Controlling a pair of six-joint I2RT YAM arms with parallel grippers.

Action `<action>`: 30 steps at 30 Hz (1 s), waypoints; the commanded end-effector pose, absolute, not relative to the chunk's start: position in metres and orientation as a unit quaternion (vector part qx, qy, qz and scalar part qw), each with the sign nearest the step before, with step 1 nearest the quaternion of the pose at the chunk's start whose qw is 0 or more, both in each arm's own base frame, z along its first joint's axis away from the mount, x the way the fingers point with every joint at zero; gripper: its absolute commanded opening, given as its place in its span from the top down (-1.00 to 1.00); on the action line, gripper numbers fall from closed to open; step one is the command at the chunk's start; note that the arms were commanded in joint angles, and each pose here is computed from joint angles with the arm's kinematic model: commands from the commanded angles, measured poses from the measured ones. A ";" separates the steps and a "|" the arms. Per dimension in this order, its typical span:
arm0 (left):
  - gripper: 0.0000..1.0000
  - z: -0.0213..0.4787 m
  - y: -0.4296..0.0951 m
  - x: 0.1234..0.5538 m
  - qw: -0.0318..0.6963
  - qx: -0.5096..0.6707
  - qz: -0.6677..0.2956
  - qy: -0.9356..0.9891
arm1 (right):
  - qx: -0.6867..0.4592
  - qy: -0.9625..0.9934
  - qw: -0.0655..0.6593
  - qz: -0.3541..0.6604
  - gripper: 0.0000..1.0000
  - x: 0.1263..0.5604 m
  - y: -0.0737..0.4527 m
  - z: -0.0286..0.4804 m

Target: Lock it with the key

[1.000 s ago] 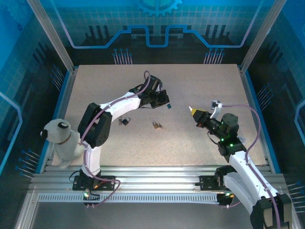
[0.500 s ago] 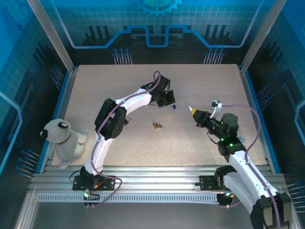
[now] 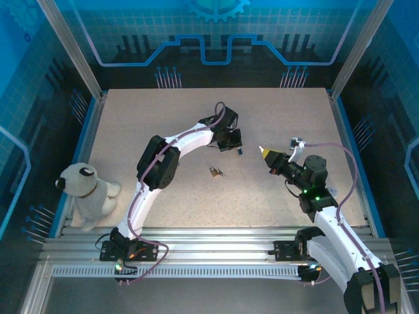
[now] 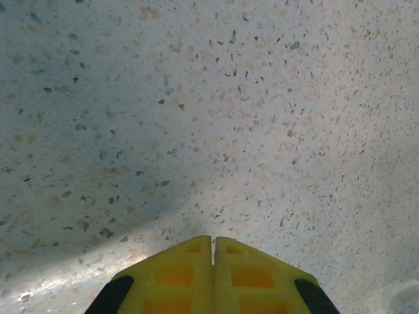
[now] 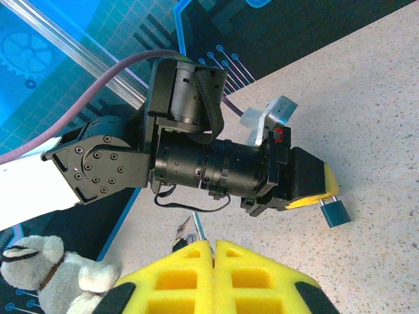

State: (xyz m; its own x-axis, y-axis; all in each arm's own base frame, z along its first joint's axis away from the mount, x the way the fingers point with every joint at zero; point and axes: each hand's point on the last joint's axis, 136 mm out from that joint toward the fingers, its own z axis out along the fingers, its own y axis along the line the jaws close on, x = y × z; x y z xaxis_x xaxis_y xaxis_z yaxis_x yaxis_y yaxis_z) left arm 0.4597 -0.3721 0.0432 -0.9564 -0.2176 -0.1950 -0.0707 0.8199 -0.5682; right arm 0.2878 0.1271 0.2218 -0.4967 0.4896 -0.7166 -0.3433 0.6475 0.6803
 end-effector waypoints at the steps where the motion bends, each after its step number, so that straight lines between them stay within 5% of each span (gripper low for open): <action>1: 1.00 0.033 -0.373 0.459 0.119 -0.067 -0.275 0.952 | 0.050 0.753 0.506 0.417 1.00 0.289 0.124 0.223; 11: 0.99 0.025 -0.367 0.457 0.118 -0.059 -0.254 0.958 | 0.049 0.754 0.505 0.418 1.00 0.289 0.125 0.223; 30: 0.41 0.036 -0.360 0.464 0.132 -0.044 -0.233 0.962 | 0.050 0.754 0.503 0.419 1.00 0.289 0.125 0.223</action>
